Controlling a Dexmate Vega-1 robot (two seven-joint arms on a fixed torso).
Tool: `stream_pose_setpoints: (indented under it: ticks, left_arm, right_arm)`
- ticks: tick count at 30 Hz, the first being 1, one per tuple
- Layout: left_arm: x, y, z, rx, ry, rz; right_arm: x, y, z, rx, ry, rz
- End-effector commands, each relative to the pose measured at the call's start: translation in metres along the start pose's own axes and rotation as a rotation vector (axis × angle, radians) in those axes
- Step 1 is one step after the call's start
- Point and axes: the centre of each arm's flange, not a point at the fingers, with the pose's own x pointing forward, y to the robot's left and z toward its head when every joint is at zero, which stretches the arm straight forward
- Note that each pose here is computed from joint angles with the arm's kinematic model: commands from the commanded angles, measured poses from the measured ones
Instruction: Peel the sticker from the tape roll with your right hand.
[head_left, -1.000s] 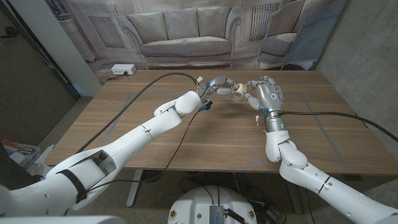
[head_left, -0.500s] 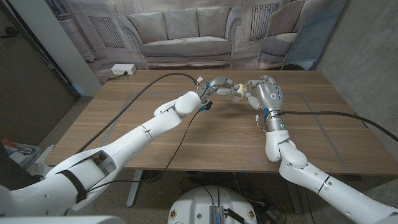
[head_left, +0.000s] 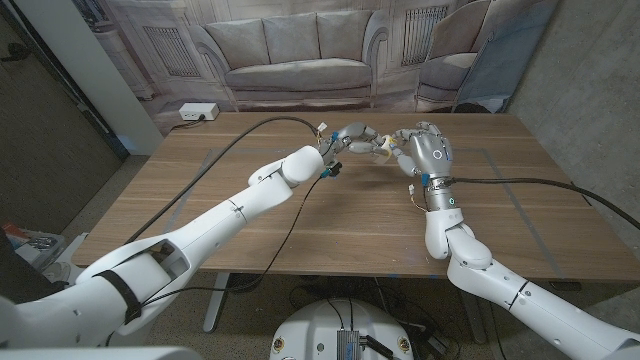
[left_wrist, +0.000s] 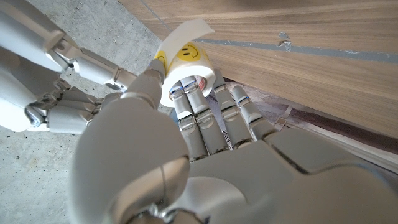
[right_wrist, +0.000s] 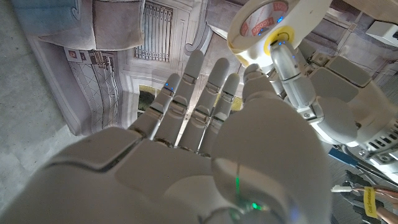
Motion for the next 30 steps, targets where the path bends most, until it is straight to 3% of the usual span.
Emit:
stream_pose_setpoints:
  ticks: [1, 30]
  left_arm:
    - [0.0022, -0.0001, -0.0020, 0.003, 0.000, -0.014]
    - [-0.0001, -0.0007, -0.0004, -0.008, -0.005, 0.002]
  right_arm:
    - [0.0025, 0.0044, -0.0001, 0.002, -0.002, 0.012]
    - [-0.0007, 0.0017, -0.0036, -0.004, 0.002, -0.020]
